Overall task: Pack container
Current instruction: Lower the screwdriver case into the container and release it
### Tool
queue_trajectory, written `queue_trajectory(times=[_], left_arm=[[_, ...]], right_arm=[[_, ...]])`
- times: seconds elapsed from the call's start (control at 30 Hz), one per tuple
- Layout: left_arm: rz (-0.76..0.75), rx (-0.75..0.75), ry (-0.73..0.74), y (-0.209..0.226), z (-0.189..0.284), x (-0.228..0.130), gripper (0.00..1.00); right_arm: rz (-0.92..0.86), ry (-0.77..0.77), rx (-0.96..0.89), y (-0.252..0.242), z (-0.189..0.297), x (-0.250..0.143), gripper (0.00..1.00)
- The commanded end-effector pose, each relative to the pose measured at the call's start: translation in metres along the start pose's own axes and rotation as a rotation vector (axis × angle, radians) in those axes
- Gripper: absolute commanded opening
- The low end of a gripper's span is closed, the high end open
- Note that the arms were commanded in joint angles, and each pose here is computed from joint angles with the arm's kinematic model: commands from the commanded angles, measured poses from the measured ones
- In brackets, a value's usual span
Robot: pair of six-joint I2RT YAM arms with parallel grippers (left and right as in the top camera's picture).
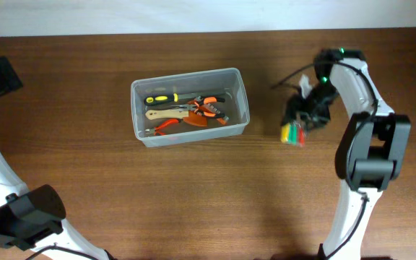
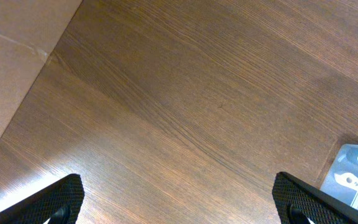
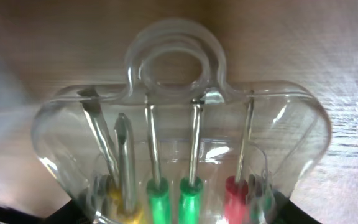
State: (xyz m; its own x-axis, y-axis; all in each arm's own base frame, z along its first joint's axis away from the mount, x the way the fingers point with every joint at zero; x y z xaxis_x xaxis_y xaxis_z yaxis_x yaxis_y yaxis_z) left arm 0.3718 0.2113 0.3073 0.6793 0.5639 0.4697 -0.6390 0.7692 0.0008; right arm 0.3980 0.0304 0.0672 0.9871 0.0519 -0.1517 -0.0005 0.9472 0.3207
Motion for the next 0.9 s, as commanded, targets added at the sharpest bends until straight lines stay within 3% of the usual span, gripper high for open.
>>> queue_trajectory(times=[0.0, 0.13, 0.2, 0.27, 0.4, 0.6, 0.87], left_arm=[[0.017, -0.009, -0.011, 0.000, 0.005, 0.001, 0.99], [0.017, -0.009, -0.011, 0.000, 0.005, 0.001, 0.99], [0.017, -0.009, -0.011, 0.000, 0.005, 0.001, 0.99], [0.017, -0.009, -0.011, 0.000, 0.005, 0.001, 0.99], [0.017, -0.009, -0.011, 0.000, 0.005, 0.001, 0.99], [0.017, -0.009, -0.011, 0.000, 0.005, 0.001, 0.99], [0.017, -0.009, -0.011, 0.000, 0.005, 0.001, 0.99]], right_arm=[[0.193, -0.286, 0.014, 0.089, 0.094, 0.009, 0.14], [0.363, -0.437, -0.062, 0.150, 0.135, 0.007, 0.13], [0.467, -0.520, -0.132, 0.183, 0.147, 0.009, 0.04], [0.610, -0.568, -0.157, 0.214, 0.145, 0.012, 0.04], [1.022, -0.604, -0.207, 0.283, 0.115, 0.016, 0.04], [1.492, -0.551, -0.298, 0.326, 0.053, 0.029, 0.04], [1.532, -0.436, -0.302, 0.311, -0.025, 0.063, 0.05]])
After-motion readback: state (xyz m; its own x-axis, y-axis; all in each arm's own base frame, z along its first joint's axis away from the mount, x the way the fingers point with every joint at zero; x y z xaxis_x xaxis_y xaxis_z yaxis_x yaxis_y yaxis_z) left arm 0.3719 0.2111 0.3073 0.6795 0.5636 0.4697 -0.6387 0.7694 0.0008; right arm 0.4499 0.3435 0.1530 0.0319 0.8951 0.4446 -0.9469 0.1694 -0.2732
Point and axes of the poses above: each gripper's point midway between its finger pads, its own z axis back along the fingers, its own y axis along the line the jaws close on, x = y × z, the point moved 1 cm from there along z, back along the fingers, and after that the axes turned 8 degrees about z, right-handed, at the moved point
